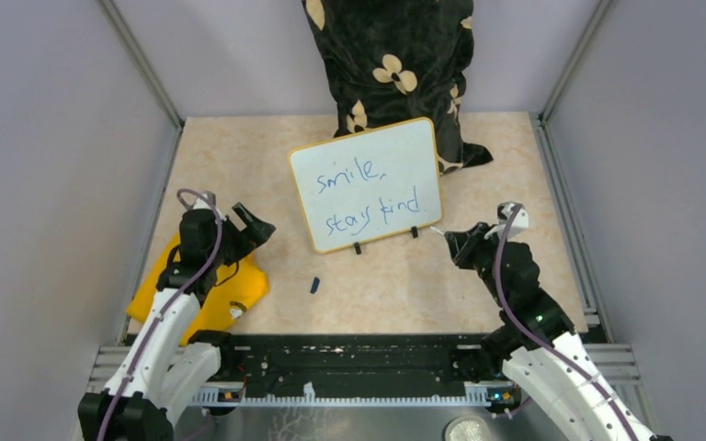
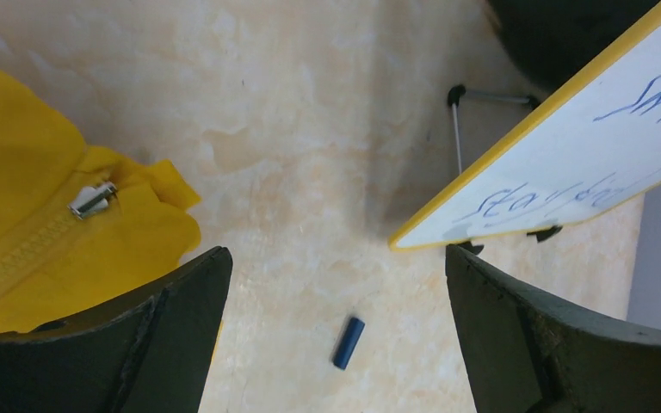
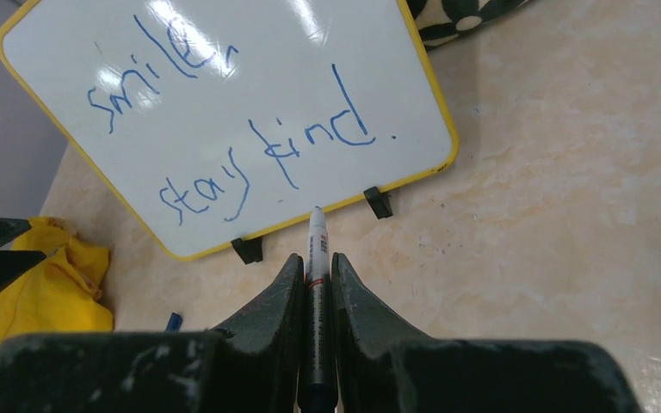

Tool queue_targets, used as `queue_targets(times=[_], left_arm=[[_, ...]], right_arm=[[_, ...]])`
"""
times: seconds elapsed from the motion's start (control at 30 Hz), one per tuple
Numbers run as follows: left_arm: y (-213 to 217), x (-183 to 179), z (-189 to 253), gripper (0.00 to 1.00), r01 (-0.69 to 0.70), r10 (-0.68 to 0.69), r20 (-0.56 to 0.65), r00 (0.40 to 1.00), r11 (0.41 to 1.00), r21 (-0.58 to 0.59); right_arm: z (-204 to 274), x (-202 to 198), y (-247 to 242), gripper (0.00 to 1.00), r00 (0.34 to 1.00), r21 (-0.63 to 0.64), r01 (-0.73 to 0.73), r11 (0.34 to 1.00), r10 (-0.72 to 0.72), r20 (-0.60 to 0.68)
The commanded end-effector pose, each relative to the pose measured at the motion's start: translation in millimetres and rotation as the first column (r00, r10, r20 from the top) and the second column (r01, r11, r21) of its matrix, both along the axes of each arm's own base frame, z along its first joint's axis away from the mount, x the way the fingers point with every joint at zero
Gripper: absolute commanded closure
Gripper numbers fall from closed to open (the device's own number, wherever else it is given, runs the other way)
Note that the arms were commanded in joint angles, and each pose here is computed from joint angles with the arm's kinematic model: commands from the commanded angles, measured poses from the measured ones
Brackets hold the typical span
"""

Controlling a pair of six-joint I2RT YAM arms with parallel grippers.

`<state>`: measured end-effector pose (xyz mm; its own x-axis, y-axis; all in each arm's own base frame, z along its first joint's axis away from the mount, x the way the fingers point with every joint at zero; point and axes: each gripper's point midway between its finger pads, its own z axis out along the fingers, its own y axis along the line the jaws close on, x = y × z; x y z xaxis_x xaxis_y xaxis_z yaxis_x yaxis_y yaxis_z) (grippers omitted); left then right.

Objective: Write a sentence on the whiteboard
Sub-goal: Close the whiteboard marker at the center of the board.

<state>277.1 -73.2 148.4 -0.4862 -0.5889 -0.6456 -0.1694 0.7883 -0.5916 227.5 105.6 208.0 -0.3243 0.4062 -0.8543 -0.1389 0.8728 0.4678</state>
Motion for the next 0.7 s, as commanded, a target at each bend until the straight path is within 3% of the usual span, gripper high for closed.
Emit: queue_targets(times=[0.0, 0.1, 0.2, 0.33, 0.47, 0.67], left_arm=[[-19, -18, -3, 0.01, 0.157, -0.157, -0.119, 0.980, 0.988, -0.005], [-19, -13, -6, 0.01, 0.220, -0.213, -0.113, 0.971, 0.974, 0.060], [-28, -9, 2, 0.01, 0.263, -0.260, -0.072, 0.963, 0.964, 0.036], [-65, -26, 6, 0.01, 0.476, -0.476, -0.011, 0.879, 0.879, 0.013], [-101, -51, -24, 0.01, 0.581, -0.559, -0.171, 0.811, 0.804, 0.126], [-113, -61, -60, 0.01, 0.632, -0.542, -0.361, 0.759, 0.748, 0.204]], right_arm=[[24, -1, -7, 1.00, 0.998, -0.007, 0.018, 1.000, -0.017, 0.053], [20, -1, -7, 1.00, 0.998, -0.006, 0.018, 1.000, -0.018, 0.058], [19, -1, -9, 1.00, 0.997, -0.034, 0.020, 0.999, -0.018, 0.071], [15, -3, -14, 1.00, 0.997, -0.047, 0.035, 0.998, -0.031, 0.072], [16, -4, -13, 1.00, 0.995, -0.021, 0.030, 0.999, -0.028, 0.097], [23, -7, -18, 1.00, 0.991, -0.006, 0.050, 0.999, -0.049, 0.127]])
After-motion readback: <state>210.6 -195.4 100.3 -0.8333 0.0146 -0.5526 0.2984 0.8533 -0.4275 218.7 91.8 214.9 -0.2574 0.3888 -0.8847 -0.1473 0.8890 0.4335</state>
